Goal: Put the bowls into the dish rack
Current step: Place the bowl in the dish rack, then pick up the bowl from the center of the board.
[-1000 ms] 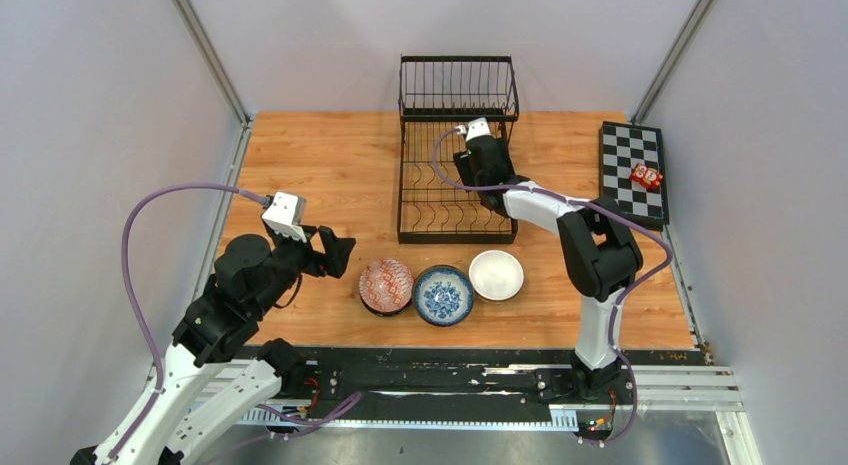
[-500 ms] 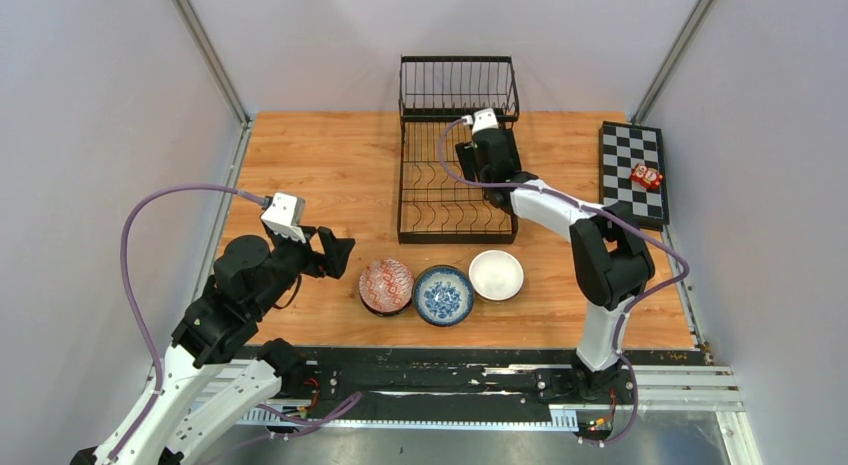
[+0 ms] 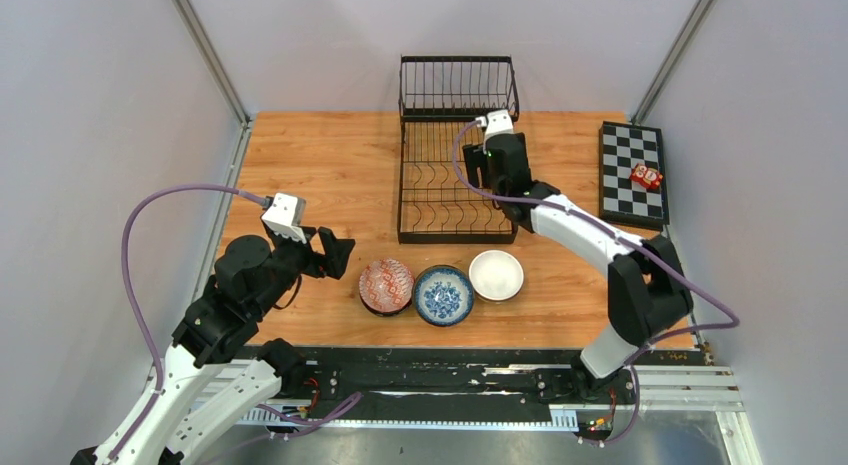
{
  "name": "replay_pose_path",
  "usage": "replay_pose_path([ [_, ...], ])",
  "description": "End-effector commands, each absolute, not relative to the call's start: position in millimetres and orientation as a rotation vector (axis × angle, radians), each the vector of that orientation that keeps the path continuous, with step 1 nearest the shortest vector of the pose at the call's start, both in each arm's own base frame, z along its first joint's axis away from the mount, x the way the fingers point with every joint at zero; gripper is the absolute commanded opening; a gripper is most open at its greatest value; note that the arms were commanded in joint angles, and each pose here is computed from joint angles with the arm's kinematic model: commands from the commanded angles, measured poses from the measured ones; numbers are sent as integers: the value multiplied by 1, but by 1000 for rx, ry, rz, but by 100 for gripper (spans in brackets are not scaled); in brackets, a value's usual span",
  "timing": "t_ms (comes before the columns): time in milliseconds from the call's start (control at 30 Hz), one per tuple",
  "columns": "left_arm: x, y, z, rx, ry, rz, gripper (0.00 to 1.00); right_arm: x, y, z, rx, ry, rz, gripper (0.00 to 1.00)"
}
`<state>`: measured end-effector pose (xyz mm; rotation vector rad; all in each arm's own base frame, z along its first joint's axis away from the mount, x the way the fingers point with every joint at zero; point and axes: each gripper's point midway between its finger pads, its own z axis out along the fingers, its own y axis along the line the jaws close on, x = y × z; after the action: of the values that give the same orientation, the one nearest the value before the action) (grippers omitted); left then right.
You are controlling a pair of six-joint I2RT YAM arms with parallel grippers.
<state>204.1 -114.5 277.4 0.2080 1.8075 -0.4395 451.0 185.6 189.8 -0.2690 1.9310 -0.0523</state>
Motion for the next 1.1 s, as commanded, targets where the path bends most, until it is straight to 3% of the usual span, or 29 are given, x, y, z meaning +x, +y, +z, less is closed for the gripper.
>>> replay_pose_path([
  [0,205,-112,270,212,1821,-413,87,412,194,194,-262,1964,59,82],
  [633,206,-115,265,197,1875,-422,88,269,150,180,-298,2192,244,59],
  [1067,196,-130,240,247,1964,-502,88,232,140,121,-252,2436,236,51],
])
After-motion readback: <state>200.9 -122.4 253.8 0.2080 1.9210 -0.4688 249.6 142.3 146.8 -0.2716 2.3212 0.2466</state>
